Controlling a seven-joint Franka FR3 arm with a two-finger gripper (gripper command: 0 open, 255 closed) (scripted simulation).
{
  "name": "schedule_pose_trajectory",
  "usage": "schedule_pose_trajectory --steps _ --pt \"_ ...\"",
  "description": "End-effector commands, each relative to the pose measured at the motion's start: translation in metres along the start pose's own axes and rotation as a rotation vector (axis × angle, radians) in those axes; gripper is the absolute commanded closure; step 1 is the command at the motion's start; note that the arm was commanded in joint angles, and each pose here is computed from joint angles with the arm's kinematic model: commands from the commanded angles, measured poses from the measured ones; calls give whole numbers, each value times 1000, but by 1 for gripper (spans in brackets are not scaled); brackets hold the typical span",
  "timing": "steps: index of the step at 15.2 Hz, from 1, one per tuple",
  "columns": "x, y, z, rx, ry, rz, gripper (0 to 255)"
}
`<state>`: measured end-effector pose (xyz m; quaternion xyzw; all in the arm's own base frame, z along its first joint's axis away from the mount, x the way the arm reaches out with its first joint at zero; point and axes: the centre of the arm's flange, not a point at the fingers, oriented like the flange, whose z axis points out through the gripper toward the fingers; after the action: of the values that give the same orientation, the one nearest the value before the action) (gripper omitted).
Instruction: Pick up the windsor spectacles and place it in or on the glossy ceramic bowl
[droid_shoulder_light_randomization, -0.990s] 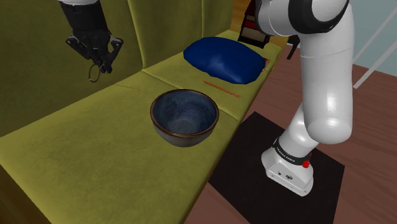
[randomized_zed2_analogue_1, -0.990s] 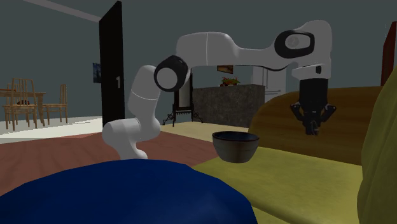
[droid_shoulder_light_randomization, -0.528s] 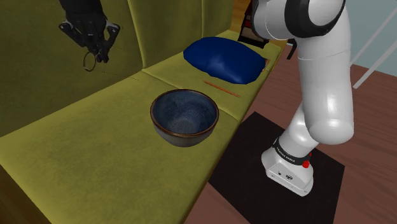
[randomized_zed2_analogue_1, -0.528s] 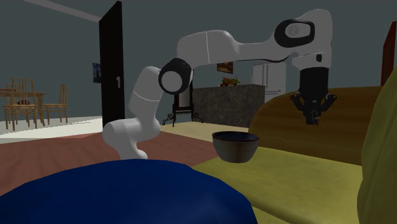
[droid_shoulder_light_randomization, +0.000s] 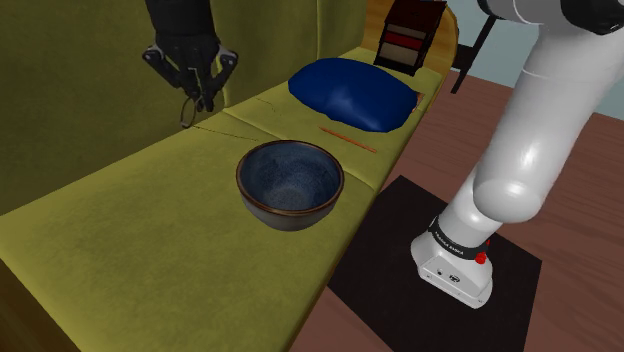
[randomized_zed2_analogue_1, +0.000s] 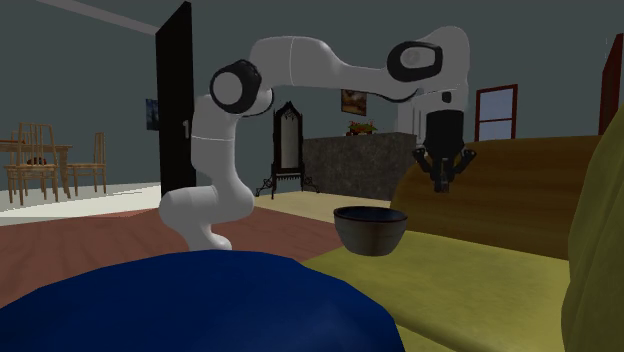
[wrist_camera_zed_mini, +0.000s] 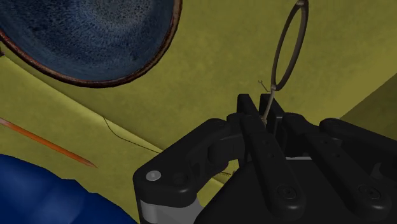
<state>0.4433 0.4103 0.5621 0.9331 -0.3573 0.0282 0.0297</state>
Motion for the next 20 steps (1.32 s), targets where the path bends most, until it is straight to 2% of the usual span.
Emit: schedule_pose_trajectory --steps 1,7,17,20 --pt "-12 26 4 -1 0 3 255" --pt "-49 105 10 -1 0 3 255" --pt "-52 103 63 -1 0 3 255" --pt "-53 103 67 -1 0 3 255"
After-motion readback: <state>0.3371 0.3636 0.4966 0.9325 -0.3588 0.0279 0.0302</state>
